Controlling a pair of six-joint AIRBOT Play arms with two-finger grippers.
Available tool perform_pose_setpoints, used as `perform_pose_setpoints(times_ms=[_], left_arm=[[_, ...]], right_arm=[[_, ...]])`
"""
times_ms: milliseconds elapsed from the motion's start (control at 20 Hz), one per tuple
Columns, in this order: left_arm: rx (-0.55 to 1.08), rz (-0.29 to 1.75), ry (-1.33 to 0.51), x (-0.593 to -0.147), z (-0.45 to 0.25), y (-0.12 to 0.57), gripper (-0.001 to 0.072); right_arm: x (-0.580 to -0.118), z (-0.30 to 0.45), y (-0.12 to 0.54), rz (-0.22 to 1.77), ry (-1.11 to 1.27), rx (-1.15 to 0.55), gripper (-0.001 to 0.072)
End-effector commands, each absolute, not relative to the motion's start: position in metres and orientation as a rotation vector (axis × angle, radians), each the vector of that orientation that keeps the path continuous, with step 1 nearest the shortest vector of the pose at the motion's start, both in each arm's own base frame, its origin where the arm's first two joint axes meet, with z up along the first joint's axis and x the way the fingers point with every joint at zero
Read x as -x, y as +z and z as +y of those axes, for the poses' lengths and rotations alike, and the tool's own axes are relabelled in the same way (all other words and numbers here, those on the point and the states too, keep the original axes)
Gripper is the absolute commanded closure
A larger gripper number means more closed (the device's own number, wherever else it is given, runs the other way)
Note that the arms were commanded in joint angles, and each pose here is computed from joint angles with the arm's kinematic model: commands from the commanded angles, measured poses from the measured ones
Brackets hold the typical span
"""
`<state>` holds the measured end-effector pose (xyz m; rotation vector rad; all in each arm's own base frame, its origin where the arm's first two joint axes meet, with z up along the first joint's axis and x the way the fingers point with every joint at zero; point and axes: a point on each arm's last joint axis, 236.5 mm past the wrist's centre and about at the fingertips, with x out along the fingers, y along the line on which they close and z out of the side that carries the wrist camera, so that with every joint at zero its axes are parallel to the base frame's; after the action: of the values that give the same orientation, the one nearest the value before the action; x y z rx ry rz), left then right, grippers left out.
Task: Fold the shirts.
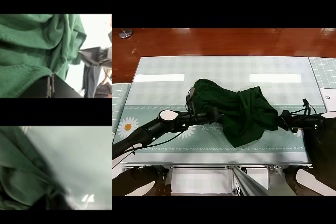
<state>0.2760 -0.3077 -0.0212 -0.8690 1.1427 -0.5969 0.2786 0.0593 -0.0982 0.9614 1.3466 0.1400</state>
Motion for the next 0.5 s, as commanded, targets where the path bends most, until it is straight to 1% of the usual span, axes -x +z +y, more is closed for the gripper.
perform_pose_setpoints(times_ms=[0, 100, 200, 350, 450], left_arm=[[0.882, 1.135, -0.595, -0.281, -0.304, -0.018, 0.0685], [0.914, 1.089, -0.63, -0.298, -0.295, 0.005, 0.0685], [0.944, 0.953, -0.678, -0.334, -0.274, 0.058, 0.0685], [0.965, 0.639, -0.684, -0.391, -0.212, 0.17, 0.0686], [0.956, 0.43, -0.662, -0.41, -0.163, 0.25, 0.0685]], right_arm=[[-0.297, 0.084, -0.084, 1.351, 0.277, -0.842, 0.0689], [-0.323, 0.088, -0.055, 1.324, 0.323, -0.738, 0.0689], [-0.362, 0.076, -0.001, 1.253, 0.33, -0.629, 0.069], [-0.411, 0.041, 0.106, 1.075, 0.279, -0.425, 0.069], [-0.427, 0.015, 0.187, 0.926, 0.205, -0.295, 0.069]])
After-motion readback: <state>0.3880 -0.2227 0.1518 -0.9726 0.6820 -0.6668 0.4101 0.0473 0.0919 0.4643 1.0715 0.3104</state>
